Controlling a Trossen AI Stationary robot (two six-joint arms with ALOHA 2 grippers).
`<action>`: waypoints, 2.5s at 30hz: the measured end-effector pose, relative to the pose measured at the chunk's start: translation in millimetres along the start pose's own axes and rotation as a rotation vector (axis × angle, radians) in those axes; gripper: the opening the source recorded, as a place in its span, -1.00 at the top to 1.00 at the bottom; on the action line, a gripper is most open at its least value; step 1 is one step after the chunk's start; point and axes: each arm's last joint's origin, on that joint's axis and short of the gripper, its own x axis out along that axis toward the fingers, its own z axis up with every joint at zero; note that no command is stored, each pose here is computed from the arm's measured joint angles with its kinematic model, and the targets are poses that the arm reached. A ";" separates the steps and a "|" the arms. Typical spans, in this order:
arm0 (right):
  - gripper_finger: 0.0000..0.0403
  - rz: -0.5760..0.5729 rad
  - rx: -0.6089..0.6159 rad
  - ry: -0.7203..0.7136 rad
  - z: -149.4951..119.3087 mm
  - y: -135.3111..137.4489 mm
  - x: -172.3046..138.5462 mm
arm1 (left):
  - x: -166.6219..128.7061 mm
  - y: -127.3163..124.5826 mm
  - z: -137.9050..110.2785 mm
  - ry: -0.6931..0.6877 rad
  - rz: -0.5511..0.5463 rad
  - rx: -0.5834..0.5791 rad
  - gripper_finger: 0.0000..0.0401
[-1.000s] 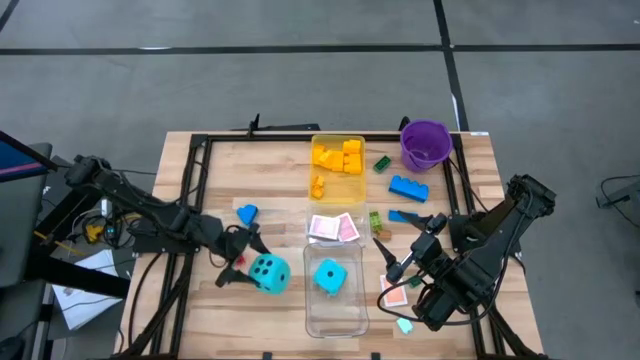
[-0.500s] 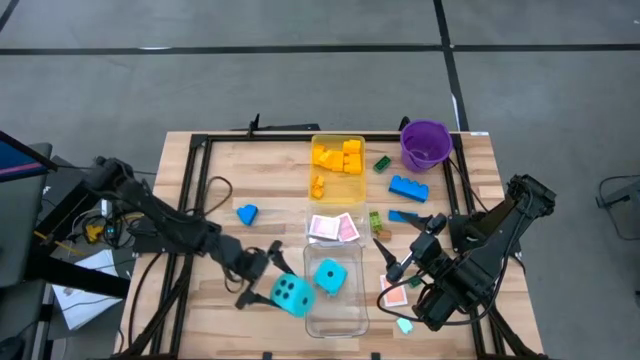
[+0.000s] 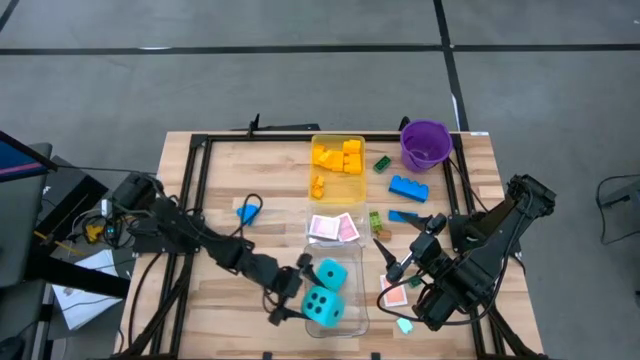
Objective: Pick & Place Toys
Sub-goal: Put the blue dice into the bottom transparent bin, then put the blue game piece into the yellow bin
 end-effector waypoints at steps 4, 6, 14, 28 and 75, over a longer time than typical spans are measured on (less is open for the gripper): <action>-0.97 0.000 0.000 0.000 0.0 0.0 0.0 | 14.0 5.6 -3.2 0.019 0.019 -0.006 -0.81; -0.97 0.000 -0.001 0.000 0.0 0.0 -0.1 | 20.1 5.1 -5.4 0.030 0.017 -0.006 -0.81; -0.97 -0.001 -0.006 -0.001 0.0 -0.3 -0.1 | 34.1 2.8 -15.6 0.064 0.007 -0.062 -0.82; -0.97 -0.001 -0.006 -0.002 0.0 -0.3 0.0 | 34.5 -2.4 -18.9 0.090 -0.003 -0.076 -0.81; -0.97 -0.001 -0.004 0.000 0.0 -0.2 0.0 | 34.2 -5.2 -20.3 0.104 -0.008 -0.085 -0.99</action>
